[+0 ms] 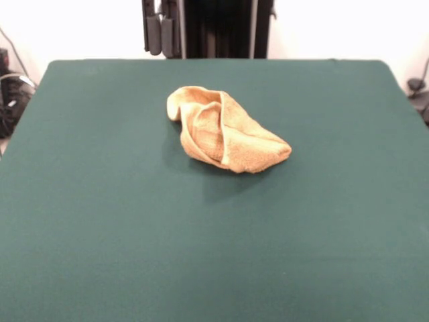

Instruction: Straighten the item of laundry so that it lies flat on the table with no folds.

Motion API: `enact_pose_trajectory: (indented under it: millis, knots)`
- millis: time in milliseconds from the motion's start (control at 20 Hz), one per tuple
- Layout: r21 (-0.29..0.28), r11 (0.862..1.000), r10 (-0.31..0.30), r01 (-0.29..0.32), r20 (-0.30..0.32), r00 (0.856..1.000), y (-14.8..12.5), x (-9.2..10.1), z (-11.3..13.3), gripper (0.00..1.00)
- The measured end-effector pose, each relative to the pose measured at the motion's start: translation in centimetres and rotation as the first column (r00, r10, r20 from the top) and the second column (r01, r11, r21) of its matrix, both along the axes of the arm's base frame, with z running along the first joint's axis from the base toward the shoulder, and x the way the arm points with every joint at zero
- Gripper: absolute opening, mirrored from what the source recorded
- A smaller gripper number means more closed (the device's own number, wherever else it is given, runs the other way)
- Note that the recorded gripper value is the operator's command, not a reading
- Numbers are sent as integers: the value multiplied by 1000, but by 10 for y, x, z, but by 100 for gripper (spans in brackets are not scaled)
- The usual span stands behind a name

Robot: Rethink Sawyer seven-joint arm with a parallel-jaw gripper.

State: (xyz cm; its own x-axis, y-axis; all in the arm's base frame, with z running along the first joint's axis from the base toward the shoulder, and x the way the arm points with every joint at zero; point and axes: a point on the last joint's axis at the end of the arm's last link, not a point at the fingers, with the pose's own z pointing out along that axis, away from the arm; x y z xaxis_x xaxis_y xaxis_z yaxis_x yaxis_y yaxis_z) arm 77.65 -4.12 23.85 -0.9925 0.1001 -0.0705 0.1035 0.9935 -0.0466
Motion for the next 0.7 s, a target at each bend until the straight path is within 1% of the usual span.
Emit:
enact_pose_trajectory:
  millis: [350, 700]
  knots:
    - [1, 1000, -9, 9, -4, 1000, -6, -2, -1, 0]
    - [1, 1000, -9, 9, -5, 1000, -6, -2, -2, 0]
